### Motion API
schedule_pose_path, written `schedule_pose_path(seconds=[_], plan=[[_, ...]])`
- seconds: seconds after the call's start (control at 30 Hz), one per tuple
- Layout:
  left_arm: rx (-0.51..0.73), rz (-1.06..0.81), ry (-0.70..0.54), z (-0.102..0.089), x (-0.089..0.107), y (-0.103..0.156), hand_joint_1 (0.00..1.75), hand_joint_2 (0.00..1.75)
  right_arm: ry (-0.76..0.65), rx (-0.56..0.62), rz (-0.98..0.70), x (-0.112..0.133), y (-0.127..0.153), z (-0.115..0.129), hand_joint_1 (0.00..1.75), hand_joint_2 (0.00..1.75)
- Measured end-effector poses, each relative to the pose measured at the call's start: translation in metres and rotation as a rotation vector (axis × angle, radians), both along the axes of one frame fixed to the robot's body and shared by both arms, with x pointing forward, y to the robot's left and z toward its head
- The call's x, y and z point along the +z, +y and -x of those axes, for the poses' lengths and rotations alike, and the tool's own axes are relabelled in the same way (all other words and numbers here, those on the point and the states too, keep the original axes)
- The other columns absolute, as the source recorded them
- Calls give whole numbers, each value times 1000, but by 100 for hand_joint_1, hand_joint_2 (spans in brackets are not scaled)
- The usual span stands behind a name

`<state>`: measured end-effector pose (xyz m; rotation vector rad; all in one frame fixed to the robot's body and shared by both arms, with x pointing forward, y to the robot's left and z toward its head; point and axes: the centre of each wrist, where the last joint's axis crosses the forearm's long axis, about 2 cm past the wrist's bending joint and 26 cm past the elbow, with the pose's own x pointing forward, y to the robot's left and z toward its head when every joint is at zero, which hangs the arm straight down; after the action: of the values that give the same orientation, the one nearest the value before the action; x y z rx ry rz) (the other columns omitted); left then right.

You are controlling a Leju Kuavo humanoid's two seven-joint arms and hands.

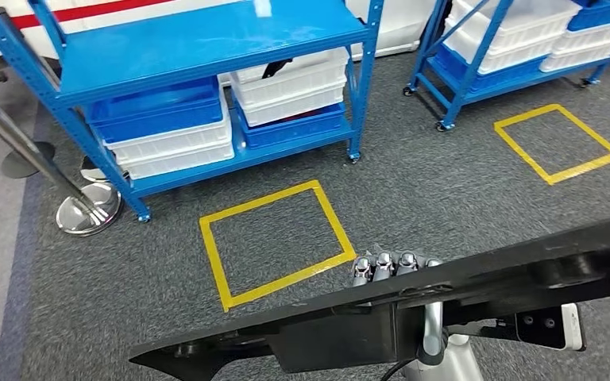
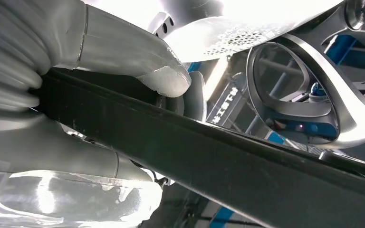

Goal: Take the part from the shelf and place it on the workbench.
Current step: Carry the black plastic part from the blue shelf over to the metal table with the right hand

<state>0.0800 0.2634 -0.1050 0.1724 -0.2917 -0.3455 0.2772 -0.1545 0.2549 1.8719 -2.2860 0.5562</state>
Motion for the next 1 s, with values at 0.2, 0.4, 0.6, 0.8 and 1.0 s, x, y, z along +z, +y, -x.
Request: schedule_pose_path(seconds=[0.2, 0.4, 0.6, 0.8, 1.0], plan=[[1, 2, 1, 0, 0, 0, 0, 175, -1, -1, 1, 0, 0, 0, 175, 175], [1, 5, 7, 2, 0, -1, 0, 175, 1, -20, 8, -1, -2, -1, 175, 175], [-17, -2, 14, 2, 0, -1, 0, 175, -2, -45, 8, -1, -8, 0, 175, 175], [-31, -9, 17, -1, 0, -1, 0, 175, -9, -66, 4, 0, -13, 2, 175, 175], [-40, -14, 21, 0, 0, -1, 0, 175, -3, -74, 9, -3, -15, 4, 175, 175]])
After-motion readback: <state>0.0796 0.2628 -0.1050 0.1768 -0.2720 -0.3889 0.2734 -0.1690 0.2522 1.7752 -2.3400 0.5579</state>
